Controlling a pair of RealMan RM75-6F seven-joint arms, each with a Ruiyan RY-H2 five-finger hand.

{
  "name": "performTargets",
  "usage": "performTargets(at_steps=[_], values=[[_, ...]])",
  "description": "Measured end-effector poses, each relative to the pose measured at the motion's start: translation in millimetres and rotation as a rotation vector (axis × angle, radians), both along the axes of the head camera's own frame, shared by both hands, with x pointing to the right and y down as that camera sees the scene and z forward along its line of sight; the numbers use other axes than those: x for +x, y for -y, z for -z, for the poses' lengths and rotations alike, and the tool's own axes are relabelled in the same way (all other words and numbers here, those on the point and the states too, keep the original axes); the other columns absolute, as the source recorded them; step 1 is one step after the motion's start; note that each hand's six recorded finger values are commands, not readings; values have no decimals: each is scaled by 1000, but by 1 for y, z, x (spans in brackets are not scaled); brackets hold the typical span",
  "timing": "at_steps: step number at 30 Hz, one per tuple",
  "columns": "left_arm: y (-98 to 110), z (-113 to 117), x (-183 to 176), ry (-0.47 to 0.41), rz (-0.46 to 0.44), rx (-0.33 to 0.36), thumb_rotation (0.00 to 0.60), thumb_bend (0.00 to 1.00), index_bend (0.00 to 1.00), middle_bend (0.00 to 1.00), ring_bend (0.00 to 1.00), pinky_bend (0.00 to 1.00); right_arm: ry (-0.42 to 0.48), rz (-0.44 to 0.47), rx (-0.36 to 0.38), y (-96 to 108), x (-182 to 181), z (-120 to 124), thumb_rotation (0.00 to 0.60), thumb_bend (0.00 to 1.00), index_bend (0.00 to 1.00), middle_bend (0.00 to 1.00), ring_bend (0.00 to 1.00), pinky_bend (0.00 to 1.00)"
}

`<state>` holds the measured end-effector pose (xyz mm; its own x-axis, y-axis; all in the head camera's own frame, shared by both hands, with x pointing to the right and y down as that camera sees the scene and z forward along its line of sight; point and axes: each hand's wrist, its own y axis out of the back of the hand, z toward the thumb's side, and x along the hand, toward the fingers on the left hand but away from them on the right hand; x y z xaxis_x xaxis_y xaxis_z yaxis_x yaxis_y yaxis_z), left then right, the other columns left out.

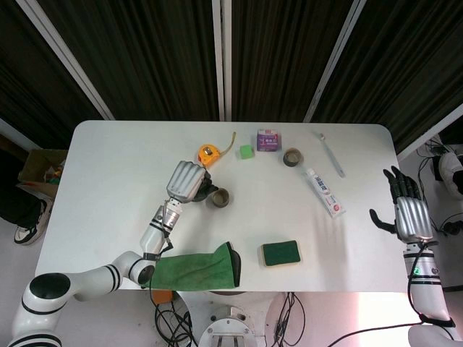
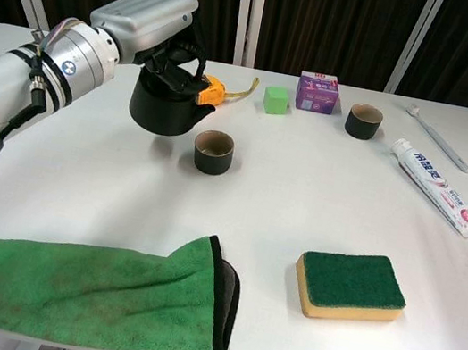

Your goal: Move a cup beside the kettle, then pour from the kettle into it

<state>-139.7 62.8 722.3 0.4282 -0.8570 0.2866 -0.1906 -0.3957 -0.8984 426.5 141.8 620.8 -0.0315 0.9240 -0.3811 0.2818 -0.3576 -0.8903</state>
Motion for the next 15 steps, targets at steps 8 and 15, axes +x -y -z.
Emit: performTargets(at_steps=[8,15], values=[[-4,0,3,27,-34,38,600,369,1000,1000,1000,711,-15,-3,-3,-1,2,-2,600,276,0,0,0,0],[-5,3,4,48,-54,70,600,369,1000,1000,1000,712,-19,-7,-5,-2,3,-3,600,276,0,0,0,0]])
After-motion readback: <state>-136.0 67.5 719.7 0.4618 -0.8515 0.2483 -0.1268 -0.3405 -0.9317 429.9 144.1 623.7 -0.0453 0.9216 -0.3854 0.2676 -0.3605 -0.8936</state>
